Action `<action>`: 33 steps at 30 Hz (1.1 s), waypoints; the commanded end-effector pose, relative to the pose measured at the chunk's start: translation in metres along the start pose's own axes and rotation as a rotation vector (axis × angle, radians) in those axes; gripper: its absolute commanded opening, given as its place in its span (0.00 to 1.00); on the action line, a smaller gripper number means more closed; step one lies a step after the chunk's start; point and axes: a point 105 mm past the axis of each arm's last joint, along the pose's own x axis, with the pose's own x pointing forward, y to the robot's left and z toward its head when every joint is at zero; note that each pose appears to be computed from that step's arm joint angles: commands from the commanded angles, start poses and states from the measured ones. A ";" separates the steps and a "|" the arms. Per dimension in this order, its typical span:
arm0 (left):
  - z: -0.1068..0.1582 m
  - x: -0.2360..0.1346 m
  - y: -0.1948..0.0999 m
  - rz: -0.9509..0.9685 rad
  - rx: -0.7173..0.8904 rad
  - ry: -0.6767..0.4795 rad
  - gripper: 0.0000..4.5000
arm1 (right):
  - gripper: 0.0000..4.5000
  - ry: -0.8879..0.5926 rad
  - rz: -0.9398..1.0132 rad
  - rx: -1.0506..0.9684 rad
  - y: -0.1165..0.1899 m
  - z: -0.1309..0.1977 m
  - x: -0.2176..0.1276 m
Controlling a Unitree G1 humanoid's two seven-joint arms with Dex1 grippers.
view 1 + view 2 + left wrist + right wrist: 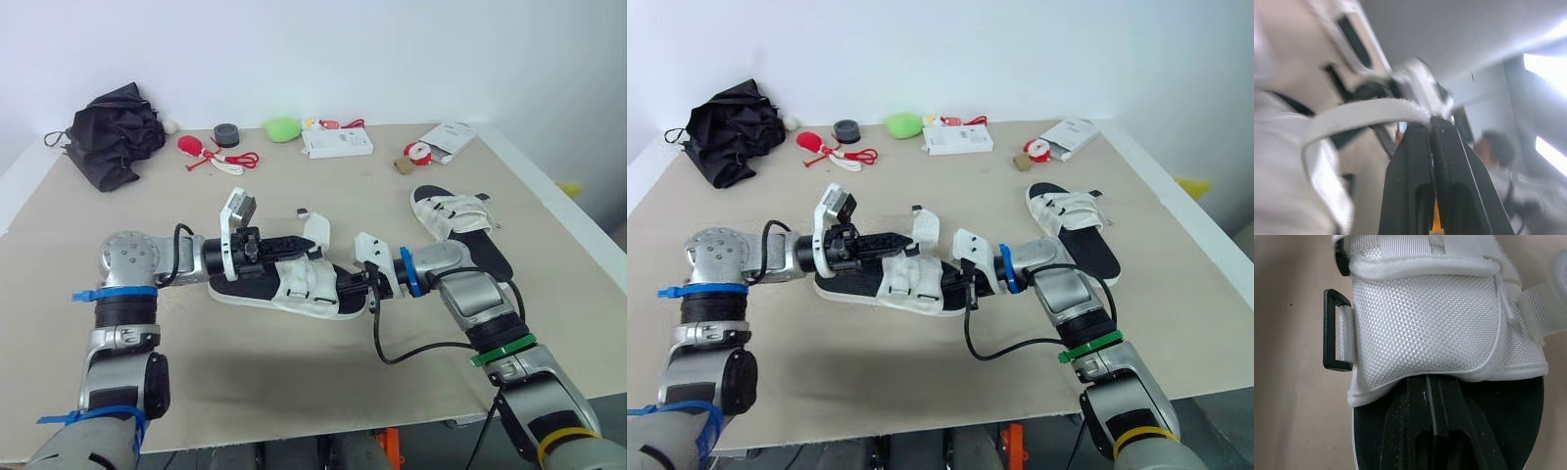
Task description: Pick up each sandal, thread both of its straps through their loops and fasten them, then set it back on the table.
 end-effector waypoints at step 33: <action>0.022 -0.001 0.072 0.258 -0.208 -0.229 0.41 | 0.00 0.102 -0.015 0.086 0.007 -0.032 0.001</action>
